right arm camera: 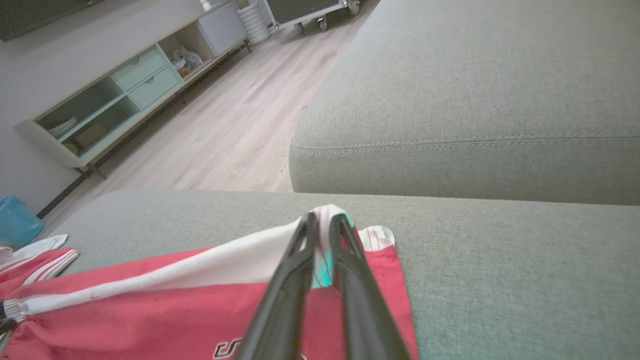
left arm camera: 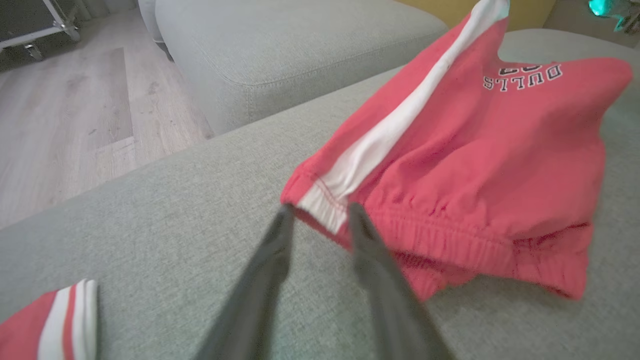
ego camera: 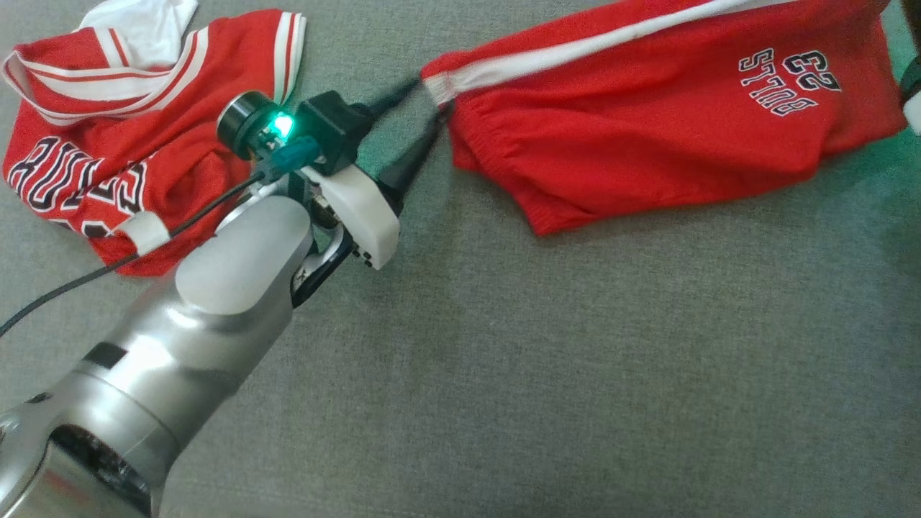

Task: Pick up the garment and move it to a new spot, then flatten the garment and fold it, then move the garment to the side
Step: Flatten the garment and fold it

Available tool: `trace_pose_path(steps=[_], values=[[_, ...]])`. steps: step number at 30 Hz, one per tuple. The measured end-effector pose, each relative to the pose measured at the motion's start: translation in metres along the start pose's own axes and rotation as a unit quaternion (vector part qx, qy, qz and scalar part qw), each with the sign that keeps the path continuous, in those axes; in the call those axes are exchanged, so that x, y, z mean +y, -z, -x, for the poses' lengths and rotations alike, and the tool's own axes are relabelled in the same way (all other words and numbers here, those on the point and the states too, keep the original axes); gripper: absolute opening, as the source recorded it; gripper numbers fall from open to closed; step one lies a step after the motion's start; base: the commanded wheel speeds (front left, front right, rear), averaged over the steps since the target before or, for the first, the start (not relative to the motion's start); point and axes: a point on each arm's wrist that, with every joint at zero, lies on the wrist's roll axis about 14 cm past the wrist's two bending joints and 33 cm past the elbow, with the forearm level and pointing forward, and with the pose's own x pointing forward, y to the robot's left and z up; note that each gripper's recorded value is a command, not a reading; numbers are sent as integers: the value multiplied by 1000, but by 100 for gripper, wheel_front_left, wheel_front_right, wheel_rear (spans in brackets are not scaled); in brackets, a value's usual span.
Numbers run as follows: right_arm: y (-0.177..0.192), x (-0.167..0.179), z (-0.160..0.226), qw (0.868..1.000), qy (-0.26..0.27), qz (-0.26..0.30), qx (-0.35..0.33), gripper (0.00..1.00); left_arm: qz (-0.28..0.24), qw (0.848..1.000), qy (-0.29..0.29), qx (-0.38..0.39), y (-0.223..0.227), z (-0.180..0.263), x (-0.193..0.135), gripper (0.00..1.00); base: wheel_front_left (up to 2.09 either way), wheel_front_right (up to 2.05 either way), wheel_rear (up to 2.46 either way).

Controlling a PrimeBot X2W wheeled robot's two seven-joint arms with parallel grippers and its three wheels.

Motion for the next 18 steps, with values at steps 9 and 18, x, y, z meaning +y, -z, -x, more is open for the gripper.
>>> trace_pose_path(steps=[9, 18], values=[[-15, 14, 16, 998, -6, -17, -67, 100, 23, 995, -64, -67, -17, 9, 11, 100, 0, 0, 0], [43, -9, 69, 998, 61, -29, -15, 100, 63, 957, -220, -178, -42, 81, 4, 100, 0, 0, 0]])
